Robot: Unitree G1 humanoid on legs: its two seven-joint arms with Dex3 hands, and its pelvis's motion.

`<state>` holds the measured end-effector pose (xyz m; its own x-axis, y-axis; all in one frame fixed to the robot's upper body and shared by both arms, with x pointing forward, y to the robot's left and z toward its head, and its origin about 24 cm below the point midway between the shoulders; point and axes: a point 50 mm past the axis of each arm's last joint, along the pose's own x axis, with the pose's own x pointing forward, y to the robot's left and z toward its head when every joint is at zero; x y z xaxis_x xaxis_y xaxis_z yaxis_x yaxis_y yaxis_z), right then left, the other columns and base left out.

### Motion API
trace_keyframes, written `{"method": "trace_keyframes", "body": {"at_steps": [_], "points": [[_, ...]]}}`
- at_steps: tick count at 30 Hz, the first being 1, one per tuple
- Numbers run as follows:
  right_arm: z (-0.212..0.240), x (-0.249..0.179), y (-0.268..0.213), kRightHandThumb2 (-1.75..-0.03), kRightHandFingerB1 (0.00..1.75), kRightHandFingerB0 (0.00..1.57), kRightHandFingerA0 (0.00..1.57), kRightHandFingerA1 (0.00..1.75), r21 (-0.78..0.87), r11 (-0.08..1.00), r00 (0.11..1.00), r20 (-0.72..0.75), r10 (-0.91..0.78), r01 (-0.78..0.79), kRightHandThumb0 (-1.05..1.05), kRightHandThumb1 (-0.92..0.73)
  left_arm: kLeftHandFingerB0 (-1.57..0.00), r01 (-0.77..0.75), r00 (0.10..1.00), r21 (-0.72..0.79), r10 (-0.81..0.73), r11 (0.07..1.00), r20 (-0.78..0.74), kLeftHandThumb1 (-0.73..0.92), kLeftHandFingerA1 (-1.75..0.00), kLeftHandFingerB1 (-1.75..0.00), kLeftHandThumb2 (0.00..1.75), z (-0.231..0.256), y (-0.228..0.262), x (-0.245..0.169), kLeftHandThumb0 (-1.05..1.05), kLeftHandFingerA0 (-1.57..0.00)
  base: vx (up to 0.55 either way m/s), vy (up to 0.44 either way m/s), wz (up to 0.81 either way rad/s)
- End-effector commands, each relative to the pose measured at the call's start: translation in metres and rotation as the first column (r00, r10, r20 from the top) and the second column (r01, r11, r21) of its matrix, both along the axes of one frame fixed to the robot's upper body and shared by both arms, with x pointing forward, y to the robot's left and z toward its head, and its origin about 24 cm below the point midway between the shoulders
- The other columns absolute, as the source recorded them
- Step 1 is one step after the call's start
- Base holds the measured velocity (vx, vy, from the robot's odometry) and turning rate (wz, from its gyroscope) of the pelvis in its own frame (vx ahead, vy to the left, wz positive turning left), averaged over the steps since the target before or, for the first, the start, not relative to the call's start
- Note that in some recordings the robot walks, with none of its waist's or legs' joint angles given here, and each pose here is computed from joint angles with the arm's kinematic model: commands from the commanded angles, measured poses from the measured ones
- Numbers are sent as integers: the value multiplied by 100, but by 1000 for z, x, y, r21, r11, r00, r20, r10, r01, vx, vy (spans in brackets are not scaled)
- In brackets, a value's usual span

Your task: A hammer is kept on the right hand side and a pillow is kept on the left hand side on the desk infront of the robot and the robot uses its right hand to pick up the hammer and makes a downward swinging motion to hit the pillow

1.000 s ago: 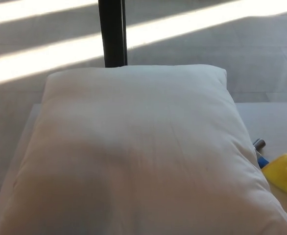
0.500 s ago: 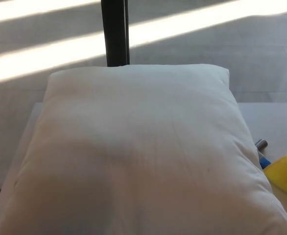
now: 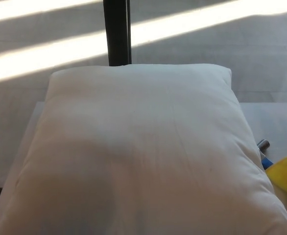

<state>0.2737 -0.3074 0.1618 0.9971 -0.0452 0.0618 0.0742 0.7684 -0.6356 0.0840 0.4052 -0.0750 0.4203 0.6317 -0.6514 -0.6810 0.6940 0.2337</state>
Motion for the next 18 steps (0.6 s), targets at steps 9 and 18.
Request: {"method": "trace_keyframes", "body": {"at_steps": [9, 18], "points": [[-47, 10, 4, -96, 37, 11, 2, 32, -299, 945, 949, -313, 31, -130, -84, -54, -79, 10, 1000, 27, -10, 1000, 4, 61, -59, -58, 59, 3, 3, -2, -56, -78, 0, 0, 0], [-70, 14, 9, -92, 41, 12, 4, 36, -309, 942, 921, -388, 3, -134, -81, -53, -79, 10, 1000, 20, -10, 1000, 8, 62, -58, -58, 59, 3, 4, -1, -55, -75, 0, 0, 0]]}}
